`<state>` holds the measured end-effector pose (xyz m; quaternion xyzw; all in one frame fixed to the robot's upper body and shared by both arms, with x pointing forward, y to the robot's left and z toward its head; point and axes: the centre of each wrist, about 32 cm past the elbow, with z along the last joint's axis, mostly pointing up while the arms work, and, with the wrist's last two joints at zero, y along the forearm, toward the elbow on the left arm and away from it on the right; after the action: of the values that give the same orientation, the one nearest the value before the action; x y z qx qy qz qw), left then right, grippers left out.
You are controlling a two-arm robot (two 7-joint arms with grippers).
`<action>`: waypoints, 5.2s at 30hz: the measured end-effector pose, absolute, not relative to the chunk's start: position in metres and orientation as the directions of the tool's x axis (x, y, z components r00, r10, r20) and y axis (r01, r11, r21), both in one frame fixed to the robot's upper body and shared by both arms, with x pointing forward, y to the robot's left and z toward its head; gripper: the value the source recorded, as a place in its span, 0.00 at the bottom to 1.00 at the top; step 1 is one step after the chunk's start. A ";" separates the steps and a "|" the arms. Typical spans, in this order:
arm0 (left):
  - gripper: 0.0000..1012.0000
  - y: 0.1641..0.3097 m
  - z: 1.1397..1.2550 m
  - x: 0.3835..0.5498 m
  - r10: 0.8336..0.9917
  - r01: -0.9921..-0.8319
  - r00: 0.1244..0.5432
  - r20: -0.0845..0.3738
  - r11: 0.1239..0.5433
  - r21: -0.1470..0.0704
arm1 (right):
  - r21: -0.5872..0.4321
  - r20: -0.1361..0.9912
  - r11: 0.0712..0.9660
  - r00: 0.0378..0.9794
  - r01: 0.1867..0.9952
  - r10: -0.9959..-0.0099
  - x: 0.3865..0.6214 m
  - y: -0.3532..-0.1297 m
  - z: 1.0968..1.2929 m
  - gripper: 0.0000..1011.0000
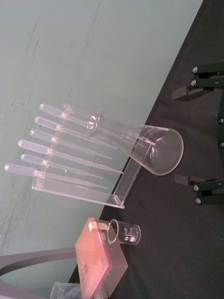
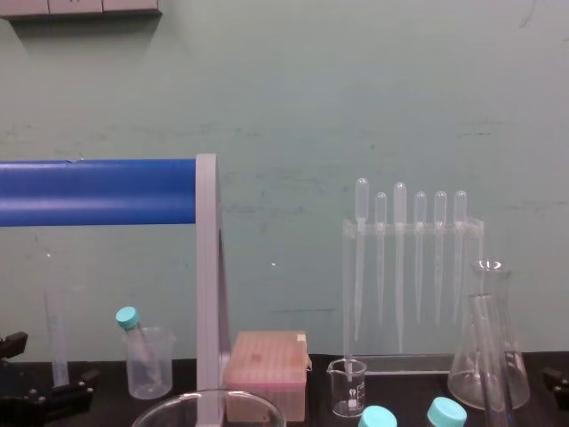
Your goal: Hold the test tube with one hand and immerse one end into the beaker, then return it to the test tube rack.
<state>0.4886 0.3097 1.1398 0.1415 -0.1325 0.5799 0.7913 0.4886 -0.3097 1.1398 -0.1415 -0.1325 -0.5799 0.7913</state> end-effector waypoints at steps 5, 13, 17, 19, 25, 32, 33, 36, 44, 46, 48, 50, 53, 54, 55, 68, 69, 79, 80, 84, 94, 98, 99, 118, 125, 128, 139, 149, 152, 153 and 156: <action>0.99 0.310 1.140 0.489 0.880 -0.955 0.292 0.374 0.287 0.070 | -0.070 0.374 0.287 0.292 0.955 -0.880 0.489 -0.310 1.140 0.99; 0.99 0.310 1.140 0.489 0.880 -0.955 0.292 0.374 0.287 0.070 | -0.070 0.374 0.287 0.292 0.955 -0.880 0.489 -0.310 1.140 0.99; 0.99 0.310 1.140 0.489 0.880 -0.955 0.292 0.374 0.287 0.070 | -0.070 0.374 0.287 0.292 0.955 -0.880 0.489 -0.310 1.140 0.99; 0.99 0.310 1.140 0.489 0.880 -0.955 0.292 0.374 0.287 0.070 | -0.070 0.374 0.287 0.292 0.955 -0.880 0.489 -0.310 1.140 0.99; 0.99 0.310 1.140 0.489 0.880 -0.955 0.292 0.374 0.287 0.070 | -0.070 0.374 0.287 0.292 0.955 -0.880 0.489 -0.310 1.140 0.99; 0.99 0.310 1.140 0.489 0.880 -0.955 0.292 0.374 0.287 0.070 | -0.070 0.374 0.287 0.292 0.955 -0.880 0.489 -0.310 1.140 0.99; 0.99 0.310 1.140 0.489 0.880 -0.955 0.292 0.374 0.287 0.070 | -0.070 0.374 0.287 0.292 0.955 -0.880 0.489 -0.310 1.140 0.99; 0.99 0.310 1.140 0.489 0.880 -0.955 0.292 0.374 0.287 0.070 | -0.070 0.374 0.287 0.292 0.955 -0.880 0.489 -0.310 1.140 0.99; 0.99 0.310 1.140 0.489 0.880 -0.955 0.292 0.374 0.287 0.070 | -0.070 0.374 0.287 0.292 0.955 -0.880 0.489 -0.310 1.140 0.99; 0.99 0.310 1.140 0.489 0.880 -0.955 0.292 0.374 0.287 0.070 | -0.070 0.374 0.287 0.292 0.955 -0.880 0.489 -0.310 1.140 0.99; 0.99 0.310 1.140 0.489 0.880 -0.955 0.292 0.374 0.287 0.070 | -0.070 0.374 0.287 0.292 0.955 -0.880 0.489 -0.310 1.140 0.99; 0.99 0.310 1.140 0.489 0.880 -0.955 0.292 0.374 0.287 0.070 | -0.070 0.374 0.287 0.292 0.955 -0.880 0.489 -0.310 1.140 0.99; 0.99 0.310 1.140 0.489 0.880 -0.955 0.292 0.374 0.287 0.070 | -0.070 0.374 0.287 0.292 0.955 -0.880 0.489 -0.310 1.140 0.99; 0.99 0.310 1.140 0.489 0.880 -0.955 0.292 0.374 0.287 0.070 | -0.070 0.374 0.287 0.292 0.955 -0.880 0.489 -0.310 1.140 0.99; 0.99 0.310 1.140 0.489 0.880 -0.955 0.292 0.374 0.287 0.070 | -0.070 0.374 0.287 0.292 0.955 -0.880 0.489 -0.310 1.140 0.99; 0.99 0.310 1.140 0.489 0.880 -0.955 0.292 0.374 0.287 0.070 | 0.002 0.255 0.260 0.251 0.966 -0.934 0.492 -0.322 1.158 0.99; 0.99 0.310 1.140 0.489 0.880 -0.955 0.292 0.374 0.287 0.070 | 0.018 0.226 0.258 0.247 0.966 -0.942 0.491 -0.323 1.161 0.99; 0.99 0.310 1.140 0.489 0.880 -0.955 0.292 0.374 0.287 0.070 | 0.083 0.138 0.307 0.294 0.948 -0.946 0.476 -0.319 1.180 0.99; 0.99 0.310 1.140 0.489 0.880 -0.955 0.292 0.374 0.287 0.070 | 0.088 0.140 0.320 0.306 0.943 -0.942 0.472 -0.317 1.183 0.99; 0.99 0.310 1.140 0.489 0.880 -0.955 0.292 0.374 0.287 0.070 | 0.114 0.163 0.352 0.332 0.929 -0.929 0.462 -0.313 1.190 0.99; 0.99 0.310 1.140 0.489 0.880 -0.955 0.292 0.374 0.287 0.070 | 0.218 0.236 0.469 0.420 0.856 -0.876 0.449 -0.303 1.201 0.99; 0.99 0.310 1.140 0.489 0.880 -0.955 0.292 0.374 0.287 0.070 | 0.218 0.239 0.522 0.474 0.825 -0.848 0.448 -0.299 1.200 0.99; 0.99 0.310 1.140 0.489 0.880 -0.955 0.292 0.374 0.287 0.070 | 0.216 0.238 0.532 0.484 0.819 -0.842 0.448 -0.299 1.199 0.99; 0.99 0.310 1.140 0.489 0.880 -0.955 0.292 0.374 0.287 0.070 | 0.062 0.110 0.642 0.634 0.764 -0.765 0.452 -0.286 1.183 0.99; 0.99 0.310 1.140 0.489 0.880 -0.955 0.292 0.374 0.287 0.070 | 0.021 0.073 0.648 0.645 0.762 -0.761 0.460 -0.282 1.175 0.99; 0.99 0.310 1.140 0.489 0.880 -0.955 0.292 0.374 0.287 0.070 | 0.009 0.065 0.649 0.648 0.760 -0.759 0.462 -0.280 1.174 0.99; 0.99 0.310 1.140 0.489 0.880 -0.955 0.292 0.374 0.287 0.070 | -0.025 0.044 0.638 0.638 0.770 -0.769 0.462 -0.281 1.170 0.99; 0.99 0.310 1.140 0.489 0.880 -0.955 0.292 0.374 0.287 0.070 | -0.043 0.028 0.634 0.635 0.772 -0.772 0.462 -0.283 1.168 0.99; 0.99 0.310 1.140 0.489 0.880 -0.955 0.292 0.374 0.287 0.070 | -0.046 0.025 0.639 0.640 0.768 -0.768 0.464 -0.282 1.168 0.99; 0.99 0.310 1.140 0.489 0.880 -0.955 0.292 0.374 0.287 0.070 | -0.047 0.025 0.640 0.641 0.767 -0.767 0.464 -0.282 1.167 0.99; 0.99 0.310 1.140 0.489 0.880 -0.955 0.292 0.374 0.287 0.070 | -0.047 0.025 0.643 0.645 0.764 -0.764 0.465 -0.282 1.167 0.99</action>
<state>0.4886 0.3097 1.1398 0.1415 -0.1325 0.5799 0.7913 0.4647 -0.2817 1.1673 -0.0267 -0.0015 -0.4216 0.9064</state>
